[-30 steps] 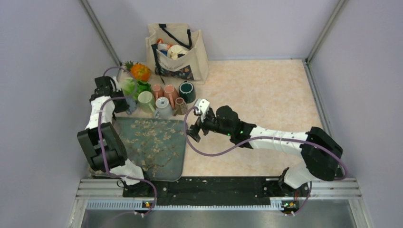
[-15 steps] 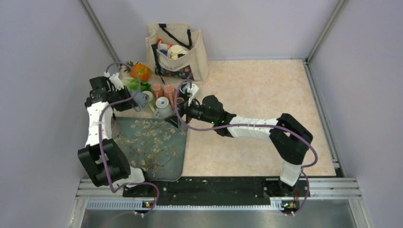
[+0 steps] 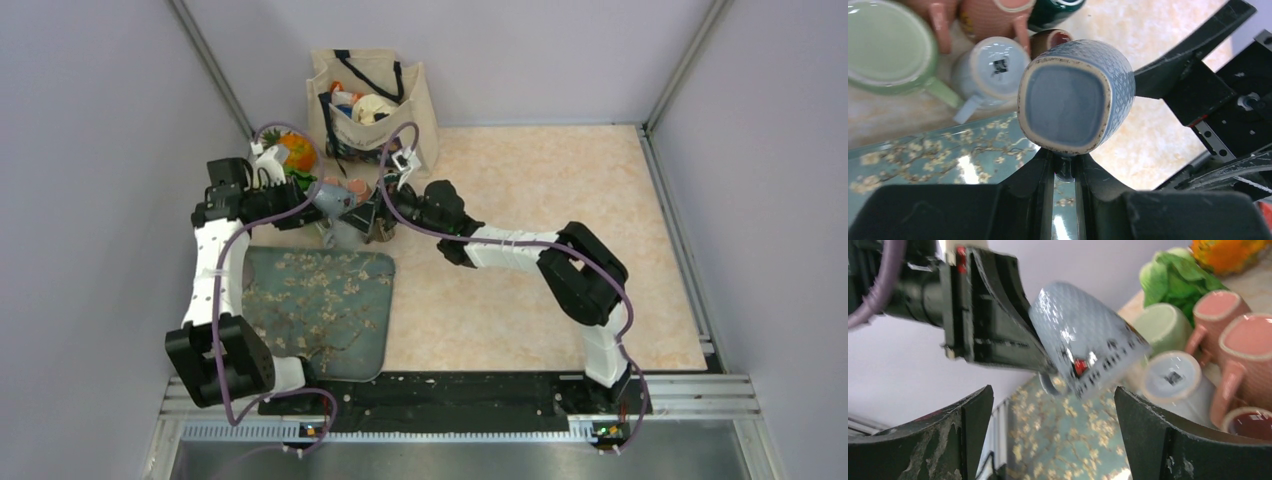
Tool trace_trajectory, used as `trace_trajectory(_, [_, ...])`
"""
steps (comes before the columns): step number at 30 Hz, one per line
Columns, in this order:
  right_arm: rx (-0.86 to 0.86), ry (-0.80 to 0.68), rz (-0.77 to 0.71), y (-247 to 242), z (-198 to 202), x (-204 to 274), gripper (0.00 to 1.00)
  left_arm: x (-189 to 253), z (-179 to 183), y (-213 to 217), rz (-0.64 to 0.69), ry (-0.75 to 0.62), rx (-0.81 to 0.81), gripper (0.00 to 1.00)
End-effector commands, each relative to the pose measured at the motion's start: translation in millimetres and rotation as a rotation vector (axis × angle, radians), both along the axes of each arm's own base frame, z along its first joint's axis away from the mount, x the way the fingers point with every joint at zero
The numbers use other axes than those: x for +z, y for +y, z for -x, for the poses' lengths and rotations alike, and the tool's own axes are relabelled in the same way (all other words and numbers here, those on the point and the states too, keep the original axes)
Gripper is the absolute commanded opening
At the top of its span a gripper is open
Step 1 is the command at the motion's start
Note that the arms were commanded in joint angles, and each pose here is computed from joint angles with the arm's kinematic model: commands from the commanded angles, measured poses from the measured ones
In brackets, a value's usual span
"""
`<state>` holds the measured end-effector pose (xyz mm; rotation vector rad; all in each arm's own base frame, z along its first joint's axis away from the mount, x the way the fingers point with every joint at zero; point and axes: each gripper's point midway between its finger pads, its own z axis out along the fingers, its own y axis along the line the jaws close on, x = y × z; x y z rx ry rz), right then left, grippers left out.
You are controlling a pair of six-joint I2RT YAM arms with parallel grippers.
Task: Turn the mug right side up
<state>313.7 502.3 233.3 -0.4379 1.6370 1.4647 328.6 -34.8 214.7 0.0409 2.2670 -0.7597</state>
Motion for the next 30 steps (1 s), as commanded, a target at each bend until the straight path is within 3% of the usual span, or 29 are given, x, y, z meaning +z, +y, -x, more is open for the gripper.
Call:
trace_trajectory(1, [0.08, 0.012, -0.171, 13, 3, 53, 0.87, 63, 7, -32, 0.113, -0.154, -0.103, 0.0])
trace_trajectory(5, [0.128, 0.072, -0.229, 13, 2, 61, 0.79, 81, 12, -42, 0.149, -0.189, -0.133, 0.0])
trace_trajectory(9, [0.173, 0.036, -0.32, 7, 9, 86, 0.68, 71, 14, -51, 0.177, -0.158, -0.16, 0.0])
trace_trajectory(12, [0.183, -0.019, -0.368, 0, 14, 109, 0.51, 55, 15, -58, 0.209, -0.113, -0.182, 0.0])
trace_trajectory(18, [0.08, -0.091, -0.321, -16, 2, 112, 0.0, 36, 17, -56, 0.189, -0.067, -0.19, 0.0])
trace_trajectory(20, [0.029, -0.121, -0.24, -18, -7, 99, 0.0, 33, 16, -51, 0.148, -0.073, -0.184, 0.0])
trace_trajectory(21, [-0.001, -0.142, -0.186, -20, -12, 90, 0.0, 30, 15, -46, 0.116, -0.065, -0.167, 0.06])
trace_trajectory(24, [-0.086, -0.234, 0.012, -29, -25, 65, 0.0, 26, 12, -22, -0.012, -0.06, -0.115, 0.48])
trace_trajectory(25, [-0.096, -0.273, 0.07, -32, -26, 60, 0.0, 24, 12, -12, -0.037, -0.05, -0.09, 0.56])
trace_trajectory(28, [-0.073, -0.376, 0.251, -34, -24, 44, 0.0, 24, 12, 17, -0.081, -0.044, -0.004, 0.69])
trace_trajectory(30, [-0.023, -0.455, 0.389, -30, -16, 32, 0.0, 24, 11, 37, -0.104, -0.041, 0.059, 0.72])
